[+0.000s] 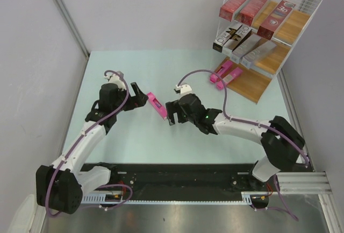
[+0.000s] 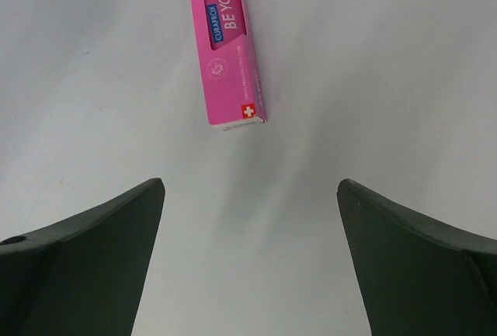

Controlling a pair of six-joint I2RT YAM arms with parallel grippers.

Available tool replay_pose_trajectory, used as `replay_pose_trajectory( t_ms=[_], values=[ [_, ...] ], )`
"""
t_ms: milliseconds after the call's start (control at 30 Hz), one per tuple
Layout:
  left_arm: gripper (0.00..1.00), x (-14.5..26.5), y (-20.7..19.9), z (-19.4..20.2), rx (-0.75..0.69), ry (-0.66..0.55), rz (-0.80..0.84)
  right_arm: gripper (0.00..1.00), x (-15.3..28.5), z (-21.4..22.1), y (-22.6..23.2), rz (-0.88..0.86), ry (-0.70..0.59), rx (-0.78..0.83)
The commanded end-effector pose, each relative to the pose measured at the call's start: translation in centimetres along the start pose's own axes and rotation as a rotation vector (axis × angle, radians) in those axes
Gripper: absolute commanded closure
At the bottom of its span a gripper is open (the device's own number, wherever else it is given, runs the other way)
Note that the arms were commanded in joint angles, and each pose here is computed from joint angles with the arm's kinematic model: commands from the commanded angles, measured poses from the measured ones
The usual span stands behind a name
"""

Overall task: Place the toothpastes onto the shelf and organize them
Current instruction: Pick up the toothpaste from the center of the board.

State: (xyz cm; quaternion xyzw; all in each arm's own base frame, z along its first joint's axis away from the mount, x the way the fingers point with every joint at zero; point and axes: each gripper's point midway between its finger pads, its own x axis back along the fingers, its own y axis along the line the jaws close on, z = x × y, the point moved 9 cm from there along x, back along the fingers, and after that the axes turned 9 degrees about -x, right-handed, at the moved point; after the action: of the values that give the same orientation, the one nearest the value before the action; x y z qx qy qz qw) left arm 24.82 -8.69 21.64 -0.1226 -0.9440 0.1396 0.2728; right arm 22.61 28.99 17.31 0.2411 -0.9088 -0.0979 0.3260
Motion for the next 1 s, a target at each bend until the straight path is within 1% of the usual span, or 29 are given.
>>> replay_pose_trajectory(
  t_ms=[0,67,100,233,300,333,400,533,633,667,733,767,833,933,967],
  values=[
    [0.0,0.1,-0.3,-0.9,-0.007,-0.03,0.05,0.0,-2.7,-1.1,2.1,-0.086,-0.07,0.002],
    [0.0,0.1,-0.2,-0.9,-0.007,-0.024,0.054,0.0,-3.8,-1.3,2.5,-0.093,-0.092,-0.007],
    [0.0,0.1,-0.2,-0.8,-0.006,-0.022,0.056,0.0,-4.9,-0.6,2.3,-0.077,-0.076,0.001],
    [0.0,0.0,-0.2,-0.6,-0.006,-0.009,0.072,0.0,-7.2,0.0,2.5,-0.071,-0.075,0.013],
    [0.0,-0.1,0.0,-0.4,-0.003,-0.001,0.069,0.0,-8.0,-0.4,2.8,-0.083,-0.088,0.013],
    [0.0,-0.1,0.0,-0.3,-0.002,0.002,0.068,0.0,-8.9,0.4,2.6,-0.082,-0.061,0.018],
    [0.0,-0.2,0.1,-0.2,-0.002,0.001,0.068,0.0,-9.7,0.3,2.8,-0.089,-0.066,0.016],
    [0.0,-0.3,0.2,-0.1,0.002,0.008,0.075,0.01,-11.6,1.3,2.3,-0.049,-0.041,0.006],
    [0.0,-0.3,0.2,-0.1,0.012,0.009,0.088,0.09,-12.0,1.5,2.1,-0.036,-0.04,0.004],
    [0.0,-0.3,0.3,0.0,0.014,0.009,0.09,0.15,-12.2,1.7,2.0,-0.034,-0.037,0.003],
    [0.0,-0.3,0.3,0.0,0.021,0.008,0.093,0.22,-12.3,1.8,1.9,-0.029,-0.033,0.001],
    [0.0,-0.3,0.4,0.0,0.023,0.007,0.097,0.27,-12.5,1.9,1.6,-0.021,-0.031,0.004],
    [0.0,-0.2,0.4,0.0,0.029,0.006,0.101,0.29,-12.6,2.1,1.5,0.002,-0.033,0.012],
    [0.0,-0.2,0.5,0.0,0.039,0.003,0.106,0.42,-12.6,2.5,1.2,0.037,-0.025,0.034],
    [0.0,-0.2,0.6,0.0,0.043,0.005,0.108,0.48,-12.5,2.5,1.2,0.042,-0.026,0.04]
  ],
)
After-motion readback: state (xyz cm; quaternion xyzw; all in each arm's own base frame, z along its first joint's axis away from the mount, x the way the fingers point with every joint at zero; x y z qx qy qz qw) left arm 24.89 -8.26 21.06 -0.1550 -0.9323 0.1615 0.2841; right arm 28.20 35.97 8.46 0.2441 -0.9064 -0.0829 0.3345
